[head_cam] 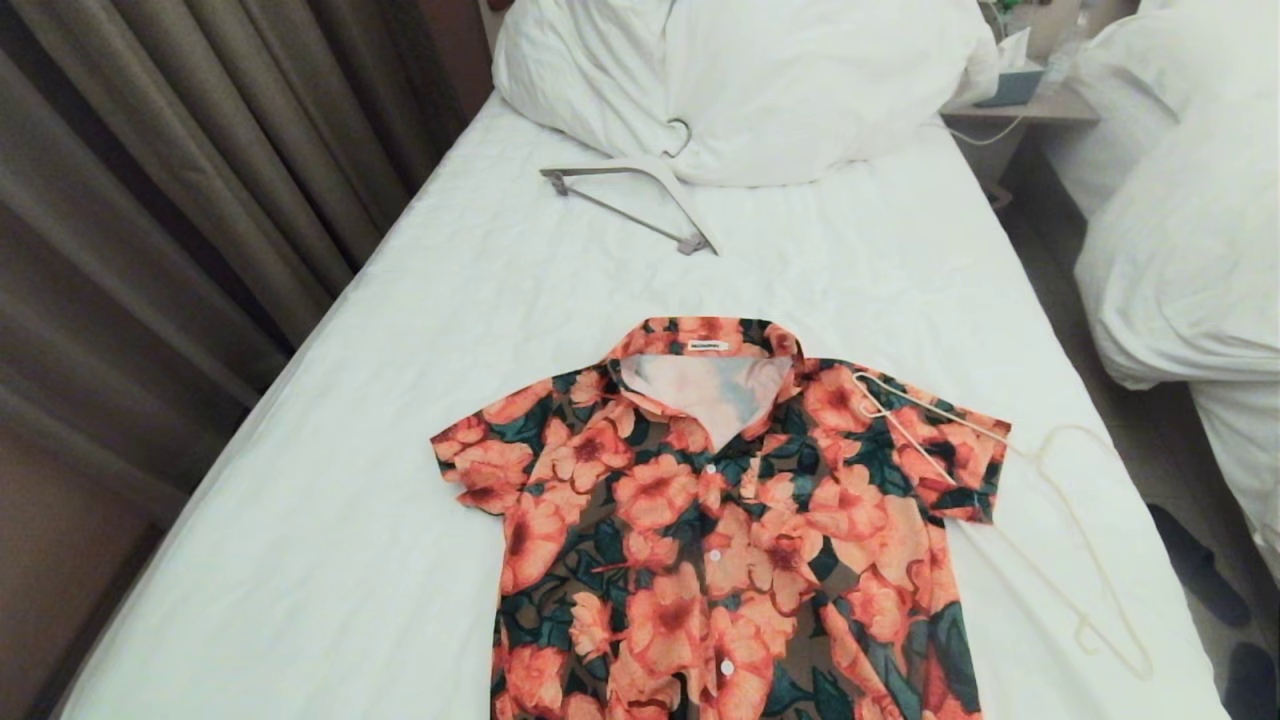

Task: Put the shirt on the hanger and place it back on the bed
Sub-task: Lift the shirt and hanger

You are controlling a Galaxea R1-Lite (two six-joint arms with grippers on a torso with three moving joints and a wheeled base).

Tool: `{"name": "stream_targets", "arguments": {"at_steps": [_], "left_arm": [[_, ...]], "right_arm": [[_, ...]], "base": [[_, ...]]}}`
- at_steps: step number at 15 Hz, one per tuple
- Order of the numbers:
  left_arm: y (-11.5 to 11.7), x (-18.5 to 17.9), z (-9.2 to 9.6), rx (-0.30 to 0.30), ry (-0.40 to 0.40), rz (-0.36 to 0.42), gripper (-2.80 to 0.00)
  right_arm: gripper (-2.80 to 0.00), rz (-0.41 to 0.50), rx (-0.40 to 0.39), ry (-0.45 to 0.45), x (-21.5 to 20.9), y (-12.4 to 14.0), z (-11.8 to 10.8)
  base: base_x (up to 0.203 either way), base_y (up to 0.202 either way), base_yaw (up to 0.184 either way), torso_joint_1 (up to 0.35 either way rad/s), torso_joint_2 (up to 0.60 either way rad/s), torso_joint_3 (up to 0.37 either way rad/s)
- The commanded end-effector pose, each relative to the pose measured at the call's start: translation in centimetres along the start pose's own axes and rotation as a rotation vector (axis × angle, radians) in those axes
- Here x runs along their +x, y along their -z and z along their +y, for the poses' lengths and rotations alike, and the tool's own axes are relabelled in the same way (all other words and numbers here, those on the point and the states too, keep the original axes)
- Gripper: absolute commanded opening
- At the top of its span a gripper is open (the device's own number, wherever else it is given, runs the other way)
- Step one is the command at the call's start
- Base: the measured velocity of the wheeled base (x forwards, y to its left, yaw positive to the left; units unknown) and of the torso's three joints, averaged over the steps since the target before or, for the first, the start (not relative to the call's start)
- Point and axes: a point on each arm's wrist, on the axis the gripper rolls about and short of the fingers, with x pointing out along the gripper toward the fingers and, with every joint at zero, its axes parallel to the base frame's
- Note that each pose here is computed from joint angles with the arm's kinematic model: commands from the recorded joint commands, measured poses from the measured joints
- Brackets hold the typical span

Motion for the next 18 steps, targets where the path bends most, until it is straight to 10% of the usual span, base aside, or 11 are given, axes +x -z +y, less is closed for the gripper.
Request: {"name": "stream_targets", "arguments": {"at_steps": [1,8,14,18], "left_arm": [[0.0,0.0,0.0,0.000,0.000,0.002,-2.80],[0.0,0.0,0.0,0.000,0.000,0.002,-2.80],[0.0,0.0,0.0,0.000,0.000,0.002,-2.80],[0.0,0.0,0.0,0.000,0.000,0.002,-2.80]], "right_arm": [[-2.80,-0.002,0.000,0.000,0.0,0.0,0.0],[-2.80,0.015,-0.024,-0.103,0.4,-5.3,0.2],[-2.80,0.291,0.406,-0.025,10.7,-14.5,-0.2],[-2.80,0.502,0.611,0.072,20.1,-14.3,-3.5]], "base": [[0.000,0.000,0.000,0.000,0.00,0.000],[0.000,0.000,0.000,0.000,0.00,0.000],[0.000,0.000,0.000,0.000,0.00,0.000],[0.000,0.000,0.000,0.000,0.00,0.000]]}}
